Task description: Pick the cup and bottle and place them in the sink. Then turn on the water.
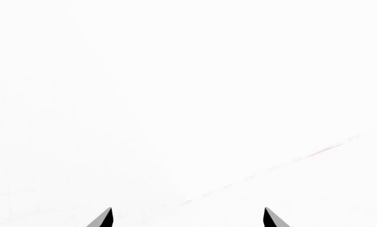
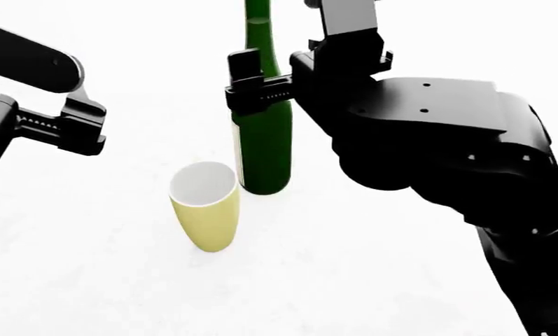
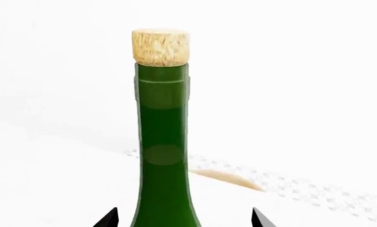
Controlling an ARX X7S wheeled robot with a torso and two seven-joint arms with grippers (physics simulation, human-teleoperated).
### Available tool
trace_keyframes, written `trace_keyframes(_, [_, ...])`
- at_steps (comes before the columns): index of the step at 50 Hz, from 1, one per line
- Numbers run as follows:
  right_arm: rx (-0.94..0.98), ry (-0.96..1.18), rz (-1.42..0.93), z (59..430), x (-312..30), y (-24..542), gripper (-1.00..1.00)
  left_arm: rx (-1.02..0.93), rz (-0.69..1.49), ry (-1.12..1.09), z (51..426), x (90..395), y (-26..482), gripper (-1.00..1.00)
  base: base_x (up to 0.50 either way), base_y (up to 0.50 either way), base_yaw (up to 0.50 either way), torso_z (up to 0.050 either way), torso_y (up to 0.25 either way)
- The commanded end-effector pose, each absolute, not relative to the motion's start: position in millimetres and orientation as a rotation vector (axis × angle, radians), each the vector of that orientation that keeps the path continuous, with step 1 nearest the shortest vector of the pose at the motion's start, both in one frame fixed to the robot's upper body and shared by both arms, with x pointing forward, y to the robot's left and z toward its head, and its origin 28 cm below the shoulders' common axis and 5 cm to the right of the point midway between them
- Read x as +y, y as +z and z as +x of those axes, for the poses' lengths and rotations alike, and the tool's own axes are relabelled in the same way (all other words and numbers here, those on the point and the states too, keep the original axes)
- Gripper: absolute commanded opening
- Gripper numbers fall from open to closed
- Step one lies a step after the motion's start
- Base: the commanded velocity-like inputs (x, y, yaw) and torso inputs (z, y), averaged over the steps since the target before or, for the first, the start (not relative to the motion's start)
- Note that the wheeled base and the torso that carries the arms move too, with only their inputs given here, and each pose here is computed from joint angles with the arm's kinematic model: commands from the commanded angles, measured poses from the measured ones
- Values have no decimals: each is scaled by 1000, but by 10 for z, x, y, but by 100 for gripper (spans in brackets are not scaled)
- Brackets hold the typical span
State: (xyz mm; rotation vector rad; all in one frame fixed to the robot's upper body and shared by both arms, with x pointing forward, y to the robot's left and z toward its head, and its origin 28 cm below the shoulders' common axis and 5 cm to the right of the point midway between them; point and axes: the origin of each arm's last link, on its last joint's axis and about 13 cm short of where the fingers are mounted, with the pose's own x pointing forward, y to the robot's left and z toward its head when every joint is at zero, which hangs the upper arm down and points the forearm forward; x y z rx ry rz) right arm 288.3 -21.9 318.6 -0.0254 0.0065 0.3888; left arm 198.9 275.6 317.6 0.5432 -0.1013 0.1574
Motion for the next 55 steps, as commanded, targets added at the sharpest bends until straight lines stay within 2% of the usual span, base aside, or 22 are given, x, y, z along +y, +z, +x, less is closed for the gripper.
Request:
trace_keyframes(1, [15,414,8,2944,-157,3134,100,-100,544,157,2004,2758,3167,100,0,0,0,0,0])
trace_keyframes(44, [30,421,-11,3138,-32,3000,100,-99,542,153,2024,2743,3151,100,0,0,0,0,0])
trace_keyframes(45, [8,394,-47,3130,-35,2991,-100,-98,543,152,2023,2741,3148,100,0,0,0,0,0])
trace_keyframes(55, [-25,353,-73,3081,-113,3037,-100,-96,545,155,2020,2746,3145,100,0,0,0,0,0])
